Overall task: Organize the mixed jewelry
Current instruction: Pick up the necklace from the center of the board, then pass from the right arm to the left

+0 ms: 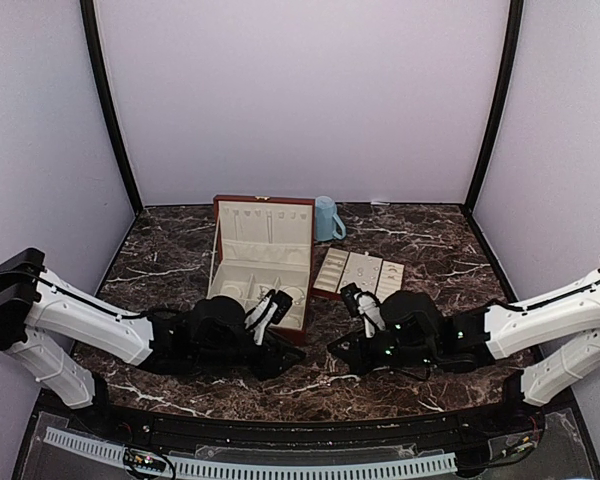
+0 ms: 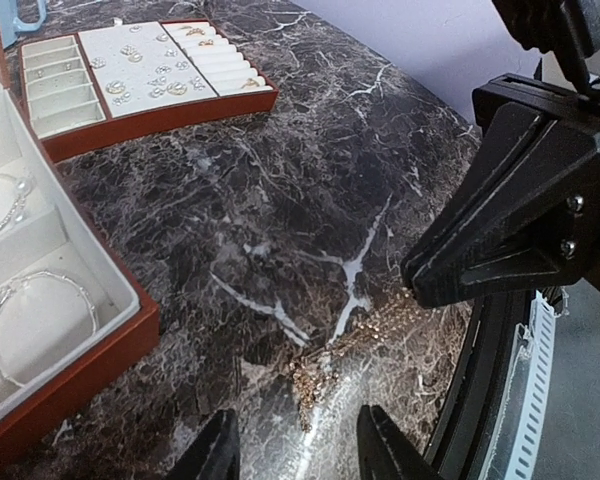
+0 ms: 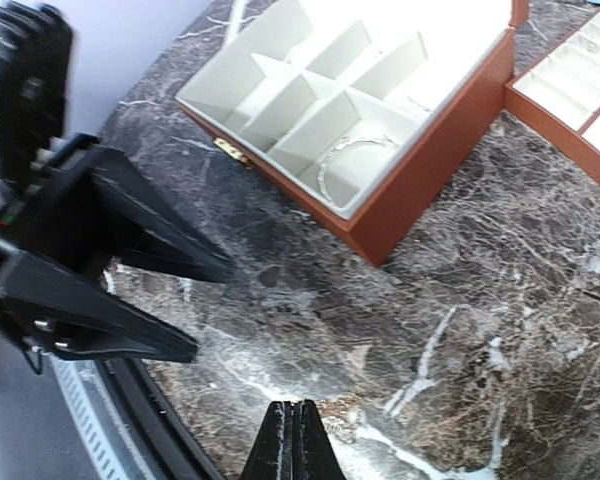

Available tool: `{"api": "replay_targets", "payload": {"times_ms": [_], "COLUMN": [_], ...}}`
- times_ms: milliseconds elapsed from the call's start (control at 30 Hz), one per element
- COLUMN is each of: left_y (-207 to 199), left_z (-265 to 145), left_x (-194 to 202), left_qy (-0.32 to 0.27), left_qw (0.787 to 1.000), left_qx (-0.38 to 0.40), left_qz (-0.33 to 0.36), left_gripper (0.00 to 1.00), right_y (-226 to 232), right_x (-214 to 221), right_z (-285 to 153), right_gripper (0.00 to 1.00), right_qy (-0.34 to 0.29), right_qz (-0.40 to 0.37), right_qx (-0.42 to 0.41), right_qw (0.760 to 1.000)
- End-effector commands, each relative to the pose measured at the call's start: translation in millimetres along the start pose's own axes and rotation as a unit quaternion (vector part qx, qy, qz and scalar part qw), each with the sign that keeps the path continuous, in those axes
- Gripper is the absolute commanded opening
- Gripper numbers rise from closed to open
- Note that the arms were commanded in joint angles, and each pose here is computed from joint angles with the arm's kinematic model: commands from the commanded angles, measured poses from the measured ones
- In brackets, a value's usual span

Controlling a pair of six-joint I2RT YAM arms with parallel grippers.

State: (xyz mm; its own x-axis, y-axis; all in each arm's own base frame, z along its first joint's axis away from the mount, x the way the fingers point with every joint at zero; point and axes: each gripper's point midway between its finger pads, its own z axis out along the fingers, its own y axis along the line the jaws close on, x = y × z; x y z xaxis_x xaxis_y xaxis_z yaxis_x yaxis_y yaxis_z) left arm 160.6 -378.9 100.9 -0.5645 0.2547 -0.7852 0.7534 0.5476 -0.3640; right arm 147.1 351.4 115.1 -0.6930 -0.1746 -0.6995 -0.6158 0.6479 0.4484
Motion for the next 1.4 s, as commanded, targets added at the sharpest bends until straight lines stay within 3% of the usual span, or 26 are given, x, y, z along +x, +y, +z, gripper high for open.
{"api": "replay_targets", "payload": {"times_ms": [0, 200, 633, 1367], "left_y": [-14.8, -23.2, -37.3, -33.5], "left_z": [3.6, 5.7, 7.8, 13.6], "left_x": [-16.2, -24.6, -32.2, -39.0], "left_qy": [-0.054, -0.091, -0.109, -0.123], "left_qw": [0.997, 0.992, 0.986, 0.986], "left_qx": [0.049, 0.075, 0.11, 0.096], "left_qz": [0.024, 0.041, 0.059, 0.055], "left_gripper": [0.43, 0.44, 0.45, 0.42], "right_y": [21.5, 25.2, 28.2, 30.6], "right_x": [-21.0, -25.9, -29.3, -29.1], "right_z": [-10.6, -17.0, -22.2, -22.1], "right_gripper": [0.0, 0.0, 0.0, 0.0], "right_qy": [-0.04, -0.049, -0.053, -0.052], "right_qz": [0.019, 0.028, 0.035, 0.038], "right_qx": [-0.06, -0.077, -0.089, -0.097], "right_qw": [0.997, 0.995, 0.994, 0.993]}}
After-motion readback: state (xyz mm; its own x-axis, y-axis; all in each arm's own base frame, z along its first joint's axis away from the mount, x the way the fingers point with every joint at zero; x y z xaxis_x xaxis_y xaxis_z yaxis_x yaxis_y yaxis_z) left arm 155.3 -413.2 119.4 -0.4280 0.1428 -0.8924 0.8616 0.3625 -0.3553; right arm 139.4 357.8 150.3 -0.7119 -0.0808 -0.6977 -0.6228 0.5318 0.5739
